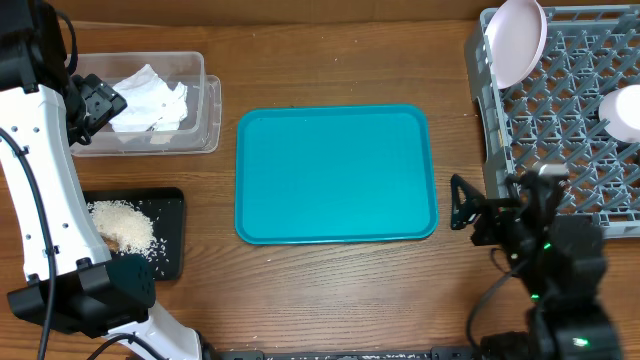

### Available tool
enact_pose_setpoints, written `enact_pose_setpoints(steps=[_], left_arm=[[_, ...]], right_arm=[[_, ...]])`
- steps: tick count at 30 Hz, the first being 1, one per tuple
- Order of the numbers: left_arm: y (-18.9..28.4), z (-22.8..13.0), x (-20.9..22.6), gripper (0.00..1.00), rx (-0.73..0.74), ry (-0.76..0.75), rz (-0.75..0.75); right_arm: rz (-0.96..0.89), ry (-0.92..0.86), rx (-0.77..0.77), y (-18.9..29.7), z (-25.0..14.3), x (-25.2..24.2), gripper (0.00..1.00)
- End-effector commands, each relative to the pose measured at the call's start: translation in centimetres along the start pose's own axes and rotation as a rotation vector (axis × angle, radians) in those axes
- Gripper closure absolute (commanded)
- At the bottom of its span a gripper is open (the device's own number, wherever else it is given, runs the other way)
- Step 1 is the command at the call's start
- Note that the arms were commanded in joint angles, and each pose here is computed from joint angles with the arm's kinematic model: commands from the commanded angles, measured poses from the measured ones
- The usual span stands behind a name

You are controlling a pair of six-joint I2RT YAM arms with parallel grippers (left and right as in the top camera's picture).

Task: Sort waste into correct bins and load items into the dishwasher

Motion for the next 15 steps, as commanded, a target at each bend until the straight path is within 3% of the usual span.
enact_pose_setpoints(steps=[1,8,15], left_arm=[[-0.1,0.0,0.0,0.00,-0.002,0.010,0.006],[-0.1,0.0,0.0,0.00,-0.003,0.010,0.006],[-0.1,0.0,0.0,0.00,-0.003,0.010,0.006]], right_arm=[[0.052,0.022,-0.032,-1.4,-4.1,-0.3,0.00],[0.112,0.047,-0.224,-2.1,-8.3,-0.7,0.00],[0.081,0.050,-0.271,-2.0,-9.4,-1.2,0.00]])
Point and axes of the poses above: each gripper's point midway between its finger pads, its own y axis back along the fingers, its own x axis along the line the jaws close on, z = x × y, the point moved 7 cm from there along y, back along the fingers, and after that the axes turned 8 degrees about y, right-handed, at the moved point
